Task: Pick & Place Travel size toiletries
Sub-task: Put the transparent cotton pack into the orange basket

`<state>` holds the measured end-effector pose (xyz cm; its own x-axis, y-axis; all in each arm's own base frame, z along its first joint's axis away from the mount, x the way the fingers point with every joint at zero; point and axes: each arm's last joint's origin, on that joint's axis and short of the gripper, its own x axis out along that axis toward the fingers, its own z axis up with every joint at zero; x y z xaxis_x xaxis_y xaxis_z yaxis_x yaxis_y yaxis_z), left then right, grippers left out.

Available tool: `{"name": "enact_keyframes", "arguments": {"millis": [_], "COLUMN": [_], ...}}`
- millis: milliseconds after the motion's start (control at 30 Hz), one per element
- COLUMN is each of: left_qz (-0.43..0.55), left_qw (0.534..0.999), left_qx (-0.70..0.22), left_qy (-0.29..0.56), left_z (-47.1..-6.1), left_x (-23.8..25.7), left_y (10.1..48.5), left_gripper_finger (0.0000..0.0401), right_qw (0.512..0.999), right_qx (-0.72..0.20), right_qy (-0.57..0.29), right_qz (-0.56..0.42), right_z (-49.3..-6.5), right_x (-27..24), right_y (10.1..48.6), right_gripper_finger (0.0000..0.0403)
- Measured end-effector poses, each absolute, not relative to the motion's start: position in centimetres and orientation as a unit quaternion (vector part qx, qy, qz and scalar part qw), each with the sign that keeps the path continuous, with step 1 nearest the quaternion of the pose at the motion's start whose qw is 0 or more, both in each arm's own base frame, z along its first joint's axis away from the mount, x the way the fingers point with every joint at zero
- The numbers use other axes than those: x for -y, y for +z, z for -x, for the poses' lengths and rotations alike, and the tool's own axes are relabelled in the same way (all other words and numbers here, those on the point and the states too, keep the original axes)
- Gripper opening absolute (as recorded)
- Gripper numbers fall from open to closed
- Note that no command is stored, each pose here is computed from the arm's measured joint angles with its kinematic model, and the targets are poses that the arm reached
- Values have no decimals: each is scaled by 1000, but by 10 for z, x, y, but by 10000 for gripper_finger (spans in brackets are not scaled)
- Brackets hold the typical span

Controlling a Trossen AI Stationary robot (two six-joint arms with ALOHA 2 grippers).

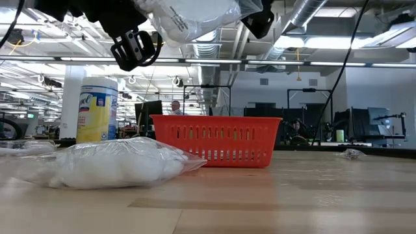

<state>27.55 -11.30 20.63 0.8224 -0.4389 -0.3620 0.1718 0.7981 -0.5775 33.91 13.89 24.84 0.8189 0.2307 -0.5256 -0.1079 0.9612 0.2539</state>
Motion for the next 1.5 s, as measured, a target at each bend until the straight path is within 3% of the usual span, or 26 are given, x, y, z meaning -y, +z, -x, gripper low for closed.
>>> {"name": "enact_keyframes", "arguments": {"millis": [200, 267, 500, 667, 933, 1133, 1500], "left_qz": [270, 270, 270, 265, 257, 212, 122], "left_qw": [917, 917, 915, 907, 913, 940, 971], "left_qx": [-245, -244, -249, -277, -282, -253, -202], "left_qy": [-164, -164, -169, -175, -144, -87, 38], "left_z": [-276, -276, -273, -266, -265, -274, -287], "left_x": [113, 113, 117, 126, 126, 104, 36], "left_y": [207, 207, 205, 200, 197, 197, 207], "left_gripper_finger": [29, 40, 94, 163, 255, 264, 233], "right_qw": [947, 948, 953, 956, 965, 957, 926], "right_qx": [-290, -287, -265, -255, -238, -230, -234], "right_qy": [88, 88, 95, 94, -48, -134, -230], "right_qz": [-107, -108, -115, -113, -98, -116, -186], "right_z": [-339, -339, -336, -330, -315, -321, -309], "right_x": [-137, -137, -139, -136, -91, -32, 101], "right_y": [248, 249, 259, 270, 296, 301, 296], "right_gripper_finger": [27, 9, 3, 1, 1, 0, 0]}}
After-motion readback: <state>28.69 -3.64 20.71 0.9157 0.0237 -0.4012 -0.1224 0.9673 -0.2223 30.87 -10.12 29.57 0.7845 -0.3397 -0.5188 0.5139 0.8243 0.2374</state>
